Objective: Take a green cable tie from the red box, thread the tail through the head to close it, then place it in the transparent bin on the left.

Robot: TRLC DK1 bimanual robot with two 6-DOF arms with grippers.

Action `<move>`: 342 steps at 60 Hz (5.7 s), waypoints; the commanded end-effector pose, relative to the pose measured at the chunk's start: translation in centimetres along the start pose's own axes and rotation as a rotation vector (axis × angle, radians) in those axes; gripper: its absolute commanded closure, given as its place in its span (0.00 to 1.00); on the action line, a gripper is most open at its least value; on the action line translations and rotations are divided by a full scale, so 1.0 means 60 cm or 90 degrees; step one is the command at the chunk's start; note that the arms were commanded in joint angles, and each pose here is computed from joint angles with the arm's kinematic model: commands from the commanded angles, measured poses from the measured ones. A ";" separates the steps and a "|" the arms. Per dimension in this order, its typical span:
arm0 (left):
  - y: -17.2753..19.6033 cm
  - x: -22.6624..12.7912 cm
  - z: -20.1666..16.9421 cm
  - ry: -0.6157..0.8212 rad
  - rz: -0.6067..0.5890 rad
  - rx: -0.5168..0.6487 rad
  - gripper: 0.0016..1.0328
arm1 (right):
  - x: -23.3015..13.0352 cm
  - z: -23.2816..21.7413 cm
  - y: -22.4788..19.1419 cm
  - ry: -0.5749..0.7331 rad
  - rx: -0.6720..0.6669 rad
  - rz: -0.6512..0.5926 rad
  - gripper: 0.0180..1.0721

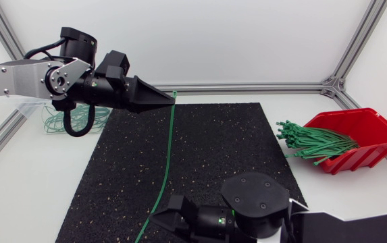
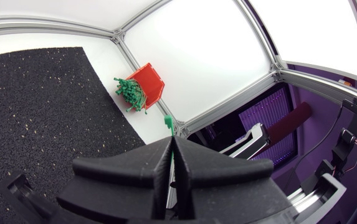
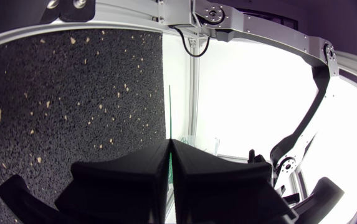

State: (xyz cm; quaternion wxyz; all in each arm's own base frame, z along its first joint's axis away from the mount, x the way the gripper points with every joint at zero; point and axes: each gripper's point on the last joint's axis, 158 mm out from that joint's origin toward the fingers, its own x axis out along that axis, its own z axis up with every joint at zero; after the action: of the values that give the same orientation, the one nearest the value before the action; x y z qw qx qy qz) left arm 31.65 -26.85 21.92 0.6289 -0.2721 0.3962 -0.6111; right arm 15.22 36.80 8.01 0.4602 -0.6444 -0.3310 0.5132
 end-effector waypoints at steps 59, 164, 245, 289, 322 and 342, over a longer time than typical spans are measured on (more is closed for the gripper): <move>-0.040 -0.019 -0.029 -0.009 0.005 0.033 0.96 | -0.068 -0.019 -0.146 -0.080 0.684 -0.086 0.95; -0.078 0.009 -0.068 -0.083 0.077 0.096 0.96 | -0.197 -0.080 -0.298 -0.260 1.794 0.258 0.95; -0.136 0.004 -0.083 -0.234 0.159 0.317 0.96 | -0.201 -0.089 -0.303 -0.163 1.969 0.332 0.95; -0.145 0.008 -0.089 -0.227 0.153 0.318 0.96 | -0.197 -0.088 -0.299 -0.164 1.967 0.336 0.95; -0.149 0.014 -0.095 -0.226 0.153 0.317 0.96 | -0.197 -0.088 -0.292 -0.165 1.966 0.332 0.95; -0.147 0.009 -0.089 -0.232 0.159 0.314 0.96 | -0.193 -0.087 -0.283 -0.158 1.972 0.337 0.95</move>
State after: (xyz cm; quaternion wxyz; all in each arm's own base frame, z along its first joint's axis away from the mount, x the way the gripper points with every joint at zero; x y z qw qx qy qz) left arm 22.36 -27.74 26.58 0.8039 -0.1715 0.1503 -0.5494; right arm 18.07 31.16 28.83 0.5264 0.4307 0.5694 0.4617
